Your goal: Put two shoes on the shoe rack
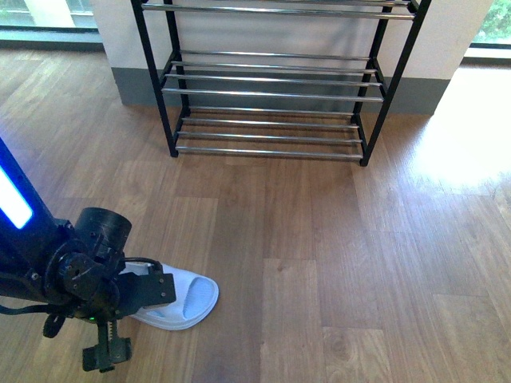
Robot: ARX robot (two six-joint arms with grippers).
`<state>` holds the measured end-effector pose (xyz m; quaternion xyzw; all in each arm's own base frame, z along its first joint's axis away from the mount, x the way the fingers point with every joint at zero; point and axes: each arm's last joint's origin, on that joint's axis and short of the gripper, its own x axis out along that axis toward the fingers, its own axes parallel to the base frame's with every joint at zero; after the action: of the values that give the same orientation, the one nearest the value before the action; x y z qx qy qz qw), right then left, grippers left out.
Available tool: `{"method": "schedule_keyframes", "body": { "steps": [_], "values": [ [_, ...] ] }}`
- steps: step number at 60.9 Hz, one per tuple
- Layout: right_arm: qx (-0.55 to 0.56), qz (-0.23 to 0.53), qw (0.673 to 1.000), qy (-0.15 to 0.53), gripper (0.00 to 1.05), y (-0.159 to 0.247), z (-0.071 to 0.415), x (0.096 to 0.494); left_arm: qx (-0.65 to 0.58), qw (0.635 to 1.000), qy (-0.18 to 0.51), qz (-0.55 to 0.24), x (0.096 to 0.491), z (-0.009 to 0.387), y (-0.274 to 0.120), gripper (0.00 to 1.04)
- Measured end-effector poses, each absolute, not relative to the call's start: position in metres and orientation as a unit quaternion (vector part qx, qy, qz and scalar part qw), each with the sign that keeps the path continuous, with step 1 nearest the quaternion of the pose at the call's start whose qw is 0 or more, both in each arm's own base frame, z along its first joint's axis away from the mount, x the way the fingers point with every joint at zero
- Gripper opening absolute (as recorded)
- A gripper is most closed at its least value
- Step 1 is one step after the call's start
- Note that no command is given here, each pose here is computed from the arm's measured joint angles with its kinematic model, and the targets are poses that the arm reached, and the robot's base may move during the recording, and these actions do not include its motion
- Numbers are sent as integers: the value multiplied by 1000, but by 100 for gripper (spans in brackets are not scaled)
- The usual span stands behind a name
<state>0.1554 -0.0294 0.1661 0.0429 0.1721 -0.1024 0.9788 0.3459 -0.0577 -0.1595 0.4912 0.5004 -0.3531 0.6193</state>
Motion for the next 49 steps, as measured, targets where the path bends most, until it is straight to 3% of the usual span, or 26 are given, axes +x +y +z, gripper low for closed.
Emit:
{"method": "schedule_keyframes", "body": {
  "steps": [6, 20, 37, 49],
  "values": [
    [43, -102, 979, 172, 1, -29, 166, 155, 491, 622, 498, -353, 349, -165, -62, 88],
    [43, -102, 979, 172, 1, -29, 166, 155, 474, 635, 496, -356, 354, -171, -68, 58],
    [43, -102, 979, 172, 1, -29, 166, 155, 429, 666, 500, -351, 354, -168, -74, 20],
    [43, -102, 979, 172, 1, -29, 166, 155, 401, 706, 485, -326, 356, -154, -76, 2]
  ]
}}
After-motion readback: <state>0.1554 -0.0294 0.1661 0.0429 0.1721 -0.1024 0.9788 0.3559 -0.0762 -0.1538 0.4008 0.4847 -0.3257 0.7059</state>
